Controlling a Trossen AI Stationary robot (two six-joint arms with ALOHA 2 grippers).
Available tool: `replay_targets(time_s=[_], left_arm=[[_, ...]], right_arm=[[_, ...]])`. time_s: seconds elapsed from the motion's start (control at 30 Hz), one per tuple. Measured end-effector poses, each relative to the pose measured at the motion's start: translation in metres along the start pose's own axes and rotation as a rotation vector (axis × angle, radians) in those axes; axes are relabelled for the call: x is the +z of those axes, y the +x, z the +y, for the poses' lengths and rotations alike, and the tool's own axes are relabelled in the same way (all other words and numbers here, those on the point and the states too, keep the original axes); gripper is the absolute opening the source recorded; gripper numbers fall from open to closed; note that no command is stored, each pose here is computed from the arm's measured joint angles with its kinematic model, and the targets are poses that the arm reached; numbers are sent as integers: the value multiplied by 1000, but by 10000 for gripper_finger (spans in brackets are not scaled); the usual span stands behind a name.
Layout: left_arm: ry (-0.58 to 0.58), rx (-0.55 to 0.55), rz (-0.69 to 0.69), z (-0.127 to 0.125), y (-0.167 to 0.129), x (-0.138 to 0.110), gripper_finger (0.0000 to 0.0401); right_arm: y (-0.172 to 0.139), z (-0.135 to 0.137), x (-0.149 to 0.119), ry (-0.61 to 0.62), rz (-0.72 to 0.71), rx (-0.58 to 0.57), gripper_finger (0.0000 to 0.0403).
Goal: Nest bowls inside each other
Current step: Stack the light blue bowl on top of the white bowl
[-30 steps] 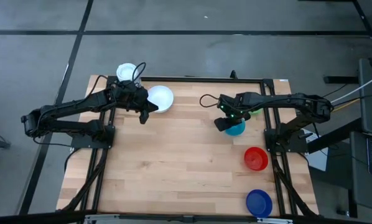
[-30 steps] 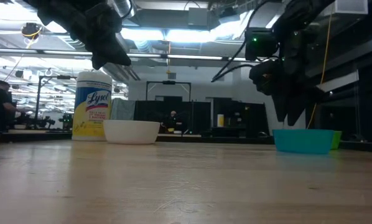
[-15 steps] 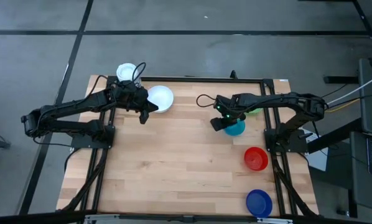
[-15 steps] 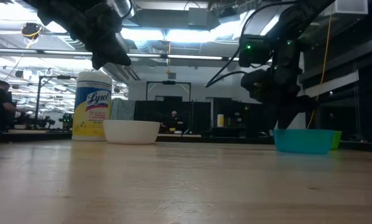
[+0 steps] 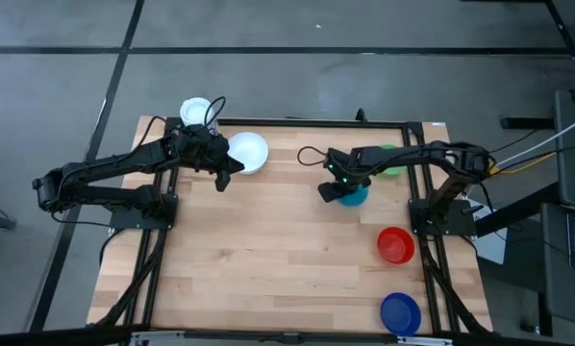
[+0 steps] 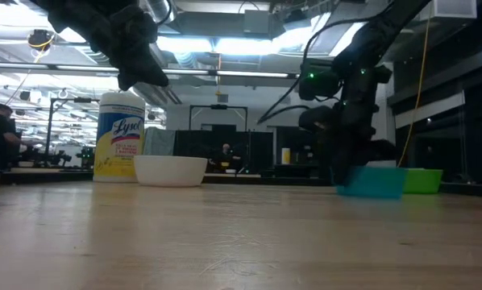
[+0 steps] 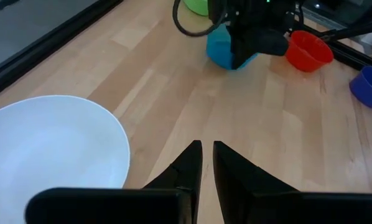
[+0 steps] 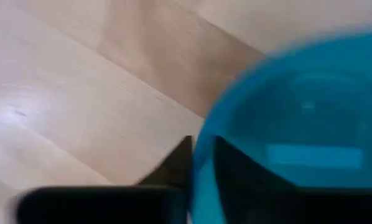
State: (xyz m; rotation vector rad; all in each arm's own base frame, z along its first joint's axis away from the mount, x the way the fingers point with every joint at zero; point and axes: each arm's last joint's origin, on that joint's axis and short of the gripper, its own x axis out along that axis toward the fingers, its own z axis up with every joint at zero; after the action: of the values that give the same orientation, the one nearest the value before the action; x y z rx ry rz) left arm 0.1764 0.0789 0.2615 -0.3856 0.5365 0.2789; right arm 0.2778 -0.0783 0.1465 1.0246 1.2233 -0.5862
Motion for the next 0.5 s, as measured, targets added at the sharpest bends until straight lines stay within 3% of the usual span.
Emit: replay_targets(time_s=[0.17, 0.4, 0.5], left_arm=[[11, 12, -8, 1, 0, 1, 32], [40, -17, -89, 3, -1, 9, 7], [60, -56, -125, 8, -4, 14, 3]], right_arm=[[-22, 21, 14, -123, -101, 87, 7], [-77, 78, 45, -295, -309, 478, 3], [-97, 94, 52, -339, -365, 584, 3]])
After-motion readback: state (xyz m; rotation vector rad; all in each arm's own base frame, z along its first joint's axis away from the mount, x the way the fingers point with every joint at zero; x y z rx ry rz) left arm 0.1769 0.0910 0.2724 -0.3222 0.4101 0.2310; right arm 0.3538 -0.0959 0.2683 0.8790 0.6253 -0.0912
